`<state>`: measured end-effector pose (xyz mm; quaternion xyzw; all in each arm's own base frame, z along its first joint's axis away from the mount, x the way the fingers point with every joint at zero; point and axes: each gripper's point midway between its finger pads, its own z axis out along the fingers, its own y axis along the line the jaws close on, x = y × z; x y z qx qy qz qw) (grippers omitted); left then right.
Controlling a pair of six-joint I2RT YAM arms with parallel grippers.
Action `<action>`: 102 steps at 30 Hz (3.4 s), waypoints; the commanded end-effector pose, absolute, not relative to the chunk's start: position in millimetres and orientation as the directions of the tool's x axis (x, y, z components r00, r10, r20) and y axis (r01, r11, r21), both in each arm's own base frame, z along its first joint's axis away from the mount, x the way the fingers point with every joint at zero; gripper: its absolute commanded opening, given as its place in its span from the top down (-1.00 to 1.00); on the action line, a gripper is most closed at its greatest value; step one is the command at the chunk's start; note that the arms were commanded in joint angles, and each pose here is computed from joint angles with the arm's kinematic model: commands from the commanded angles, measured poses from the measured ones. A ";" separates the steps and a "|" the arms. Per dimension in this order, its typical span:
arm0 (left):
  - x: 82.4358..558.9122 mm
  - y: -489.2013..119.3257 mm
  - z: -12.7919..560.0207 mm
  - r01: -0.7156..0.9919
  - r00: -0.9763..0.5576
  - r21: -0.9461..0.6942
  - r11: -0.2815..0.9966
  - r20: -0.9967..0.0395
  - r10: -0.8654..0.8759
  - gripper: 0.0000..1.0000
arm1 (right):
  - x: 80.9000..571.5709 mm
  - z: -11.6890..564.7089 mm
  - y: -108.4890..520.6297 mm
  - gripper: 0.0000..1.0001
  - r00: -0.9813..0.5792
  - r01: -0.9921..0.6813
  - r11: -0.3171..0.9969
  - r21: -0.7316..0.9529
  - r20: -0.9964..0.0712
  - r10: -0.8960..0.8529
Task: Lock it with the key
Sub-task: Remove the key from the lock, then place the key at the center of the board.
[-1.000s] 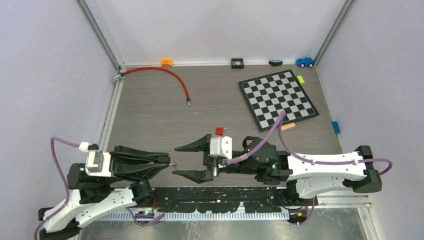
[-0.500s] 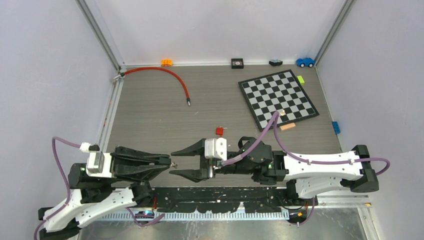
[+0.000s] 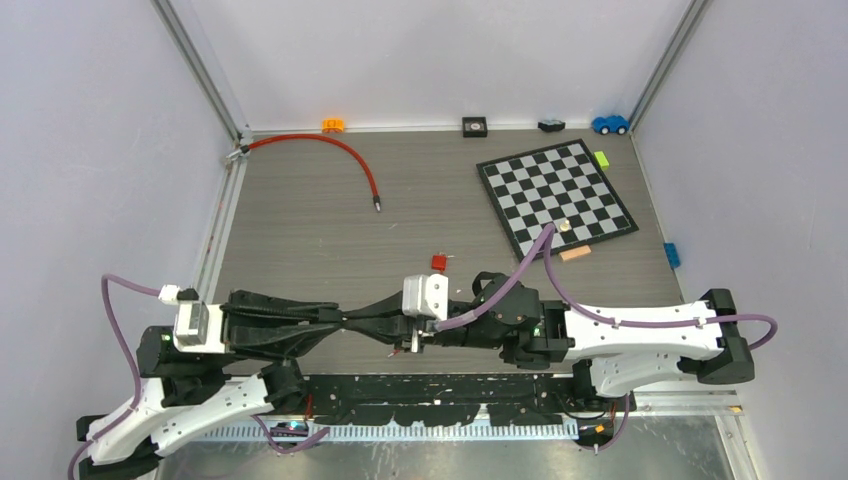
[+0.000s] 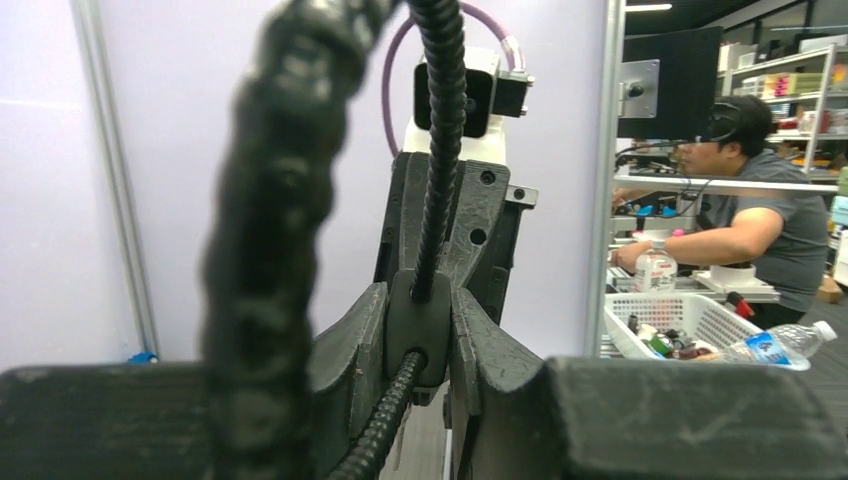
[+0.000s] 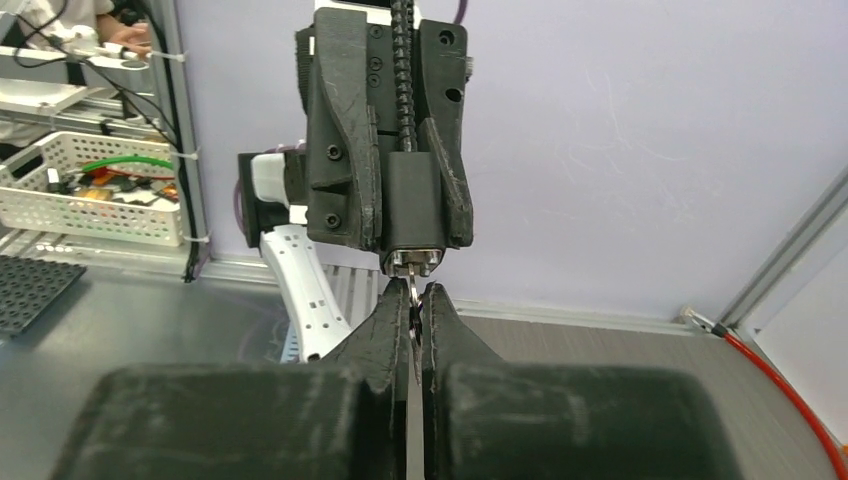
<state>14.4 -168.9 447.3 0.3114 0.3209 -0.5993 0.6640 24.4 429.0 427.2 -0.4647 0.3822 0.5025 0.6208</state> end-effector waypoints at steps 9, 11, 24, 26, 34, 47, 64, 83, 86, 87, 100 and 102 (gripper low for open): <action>32.6 -154.3 458.5 0.980 0.088 -0.044 0.193 -0.777 -0.623 1.00 | 59.6 413.0 432.9 0.98 0.374 -0.884 0.336 -0.325 -0.922 0.094; 33.1 -152.1 459.1 0.978 0.096 -0.041 0.203 -0.779 -0.620 1.00 | 63.6 400.6 433.6 0.98 0.381 -0.871 0.350 -0.345 -0.924 0.040; 33.4 -139.4 466.7 0.969 0.139 -0.024 0.244 -0.767 -0.627 1.00 | 65.0 335.0 425.7 0.99 0.304 -0.877 0.355 -0.323 -0.946 -0.109; 32.5 -138.8 468.3 0.970 0.142 -0.019 0.243 -0.764 -0.629 1.00 | 57.8 325.8 425.5 0.98 0.277 -0.901 0.321 -0.293 -0.956 -0.097; 27.0 -135.5 474.9 0.974 0.145 -0.005 0.226 -0.752 -0.643 1.00 | 39.1 294.8 418.5 0.98 0.158 -0.954 0.245 -0.171 -0.985 -0.072; 19.2 -133.6 483.4 0.981 0.144 0.016 0.193 -0.725 -0.674 1.00 | -12.7 290.9 412.1 0.98 0.022 -0.998 -0.056 -0.021 -0.999 -0.024; 15.0 -135.2 483.9 0.986 0.128 0.020 0.164 -0.717 -0.685 1.00 | -52.3 318.7 388.7 0.98 -0.073 -0.949 -0.311 0.056 -0.996 0.042; 134.2 -134.5 401.4 0.664 -0.034 -0.350 0.660 -0.897 -0.441 1.00 | 111.6 250.2 371.8 0.98 -0.411 -0.757 0.597 0.267 -0.904 -0.116; 152.6 -144.5 366.9 0.570 -0.116 -0.328 0.753 -0.940 -0.322 1.00 | 146.2 222.3 358.7 0.98 -0.566 -0.615 0.706 0.352 -0.820 -0.084; 155.6 -151.8 357.6 0.563 -0.139 -0.312 0.765 -0.948 -0.285 1.00 | 157.2 215.6 352.8 0.98 -0.595 -0.568 0.736 0.368 -0.802 -0.058; 218.1 -242.3 262.1 0.557 -0.513 -0.380 0.739 -0.857 -0.054 1.00 | 272.2 142.7 265.8 0.92 -0.756 -0.231 0.902 0.365 -0.651 0.069; 237.6 -249.6 255.7 0.557 -0.527 -0.399 0.728 -0.847 -0.062 1.00 | 282.3 128.2 260.8 0.87 -0.784 -0.226 0.905 0.360 -0.618 0.051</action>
